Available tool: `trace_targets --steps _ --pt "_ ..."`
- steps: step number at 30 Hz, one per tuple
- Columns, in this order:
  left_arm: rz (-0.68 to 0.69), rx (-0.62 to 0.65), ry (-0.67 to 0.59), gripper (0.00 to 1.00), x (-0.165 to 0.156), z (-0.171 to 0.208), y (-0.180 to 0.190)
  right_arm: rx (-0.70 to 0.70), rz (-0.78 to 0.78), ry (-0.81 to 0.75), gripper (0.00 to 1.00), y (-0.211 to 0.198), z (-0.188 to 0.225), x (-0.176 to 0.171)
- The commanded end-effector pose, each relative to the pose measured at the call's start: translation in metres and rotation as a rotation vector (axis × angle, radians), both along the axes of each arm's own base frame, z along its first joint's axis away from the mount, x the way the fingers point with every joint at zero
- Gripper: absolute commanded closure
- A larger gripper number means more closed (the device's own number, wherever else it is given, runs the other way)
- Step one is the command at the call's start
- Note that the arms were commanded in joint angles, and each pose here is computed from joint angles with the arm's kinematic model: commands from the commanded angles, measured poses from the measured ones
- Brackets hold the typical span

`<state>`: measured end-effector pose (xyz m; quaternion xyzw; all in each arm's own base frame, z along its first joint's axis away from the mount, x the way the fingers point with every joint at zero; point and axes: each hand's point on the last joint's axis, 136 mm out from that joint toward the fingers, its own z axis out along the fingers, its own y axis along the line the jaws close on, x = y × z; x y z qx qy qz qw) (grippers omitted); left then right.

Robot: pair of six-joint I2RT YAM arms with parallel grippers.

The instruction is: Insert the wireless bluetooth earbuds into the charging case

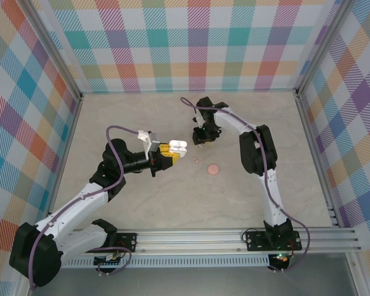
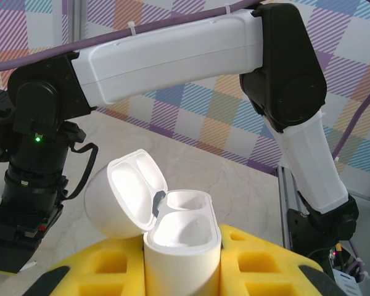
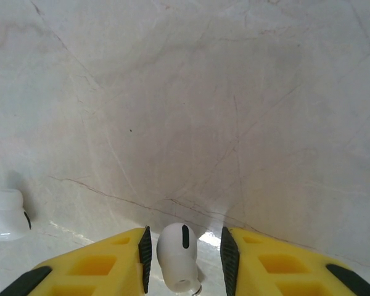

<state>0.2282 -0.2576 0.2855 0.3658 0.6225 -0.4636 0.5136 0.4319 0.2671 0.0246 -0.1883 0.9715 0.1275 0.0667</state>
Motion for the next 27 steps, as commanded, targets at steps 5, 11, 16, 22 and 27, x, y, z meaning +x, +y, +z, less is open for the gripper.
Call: trace_targets --steps 5,11,16,22,27 --pt "-0.021 -0.008 -0.024 0.87 -0.006 0.005 0.0 -0.025 0.026 0.04 0.68 0.001 -0.009 -0.008" --pt "-0.021 -0.009 -0.027 0.87 -0.006 0.007 0.0 -0.005 0.0 0.034 0.73 0.003 -0.005 -0.006" --pt "-0.018 -0.005 -0.027 0.87 -0.006 0.006 0.0 0.045 -0.03 0.024 0.76 0.004 0.004 -0.003" --pt "-0.006 -0.005 -0.024 0.87 -0.004 0.005 0.001 0.143 -0.085 0.02 0.77 0.001 0.017 0.001" --pt "0.019 -0.003 0.008 0.87 0.004 -0.001 0.0 0.261 -0.141 0.015 0.79 -0.006 0.03 0.005"
